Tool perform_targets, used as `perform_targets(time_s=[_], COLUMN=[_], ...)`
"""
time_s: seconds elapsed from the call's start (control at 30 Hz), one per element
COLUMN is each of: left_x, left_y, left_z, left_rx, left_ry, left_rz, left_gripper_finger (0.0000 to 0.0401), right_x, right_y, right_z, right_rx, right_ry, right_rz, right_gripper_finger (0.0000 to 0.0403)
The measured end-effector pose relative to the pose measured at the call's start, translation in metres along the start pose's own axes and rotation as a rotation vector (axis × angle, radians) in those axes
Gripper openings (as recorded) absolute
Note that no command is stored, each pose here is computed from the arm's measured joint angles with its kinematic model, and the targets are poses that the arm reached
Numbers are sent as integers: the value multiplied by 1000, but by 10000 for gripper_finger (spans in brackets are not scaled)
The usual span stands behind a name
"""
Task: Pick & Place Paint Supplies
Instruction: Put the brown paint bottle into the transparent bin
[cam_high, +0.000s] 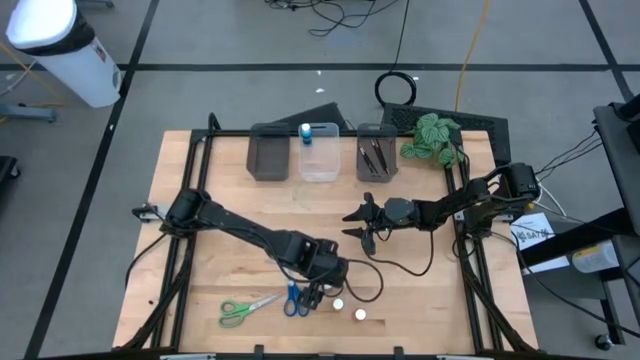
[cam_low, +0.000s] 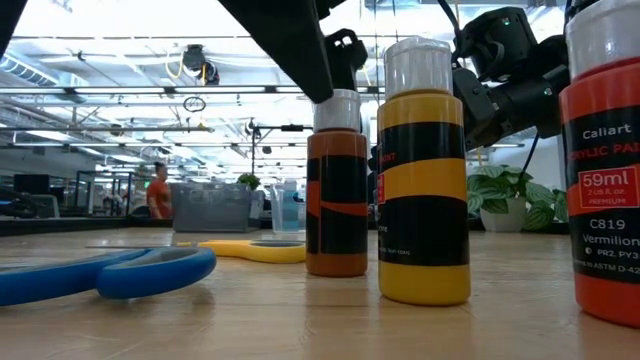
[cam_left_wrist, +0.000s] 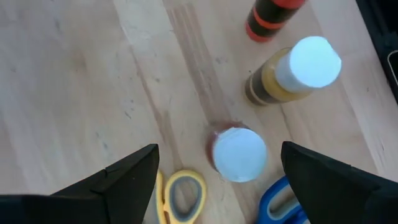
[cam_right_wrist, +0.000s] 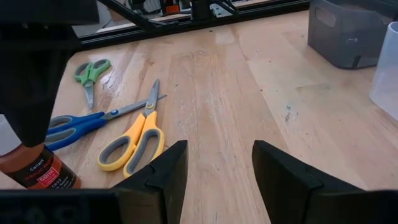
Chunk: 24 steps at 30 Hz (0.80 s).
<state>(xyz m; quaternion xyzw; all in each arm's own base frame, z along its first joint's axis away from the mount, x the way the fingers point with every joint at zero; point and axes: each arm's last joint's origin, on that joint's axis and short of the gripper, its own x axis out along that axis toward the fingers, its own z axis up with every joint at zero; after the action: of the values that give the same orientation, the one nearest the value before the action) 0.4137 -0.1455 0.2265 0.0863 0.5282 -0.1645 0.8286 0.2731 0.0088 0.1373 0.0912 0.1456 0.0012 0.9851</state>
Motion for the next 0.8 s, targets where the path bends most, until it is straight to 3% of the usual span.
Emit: perform_targets(time_s=[0.43,0.8], left_x=[0,0], left_y=[0,0], left_z=[2,2], left_rx=[-22,-28], left_ry=[-22,-24], left_rz=[0,0], left_gripper_finger=[212,164], right_x=[0,0], right_y=[0,0], right_z=[0,0], right_rx=[1,1], right_ry=[0,0], right_rz=[0,0], right_gripper_finger=[165,165])
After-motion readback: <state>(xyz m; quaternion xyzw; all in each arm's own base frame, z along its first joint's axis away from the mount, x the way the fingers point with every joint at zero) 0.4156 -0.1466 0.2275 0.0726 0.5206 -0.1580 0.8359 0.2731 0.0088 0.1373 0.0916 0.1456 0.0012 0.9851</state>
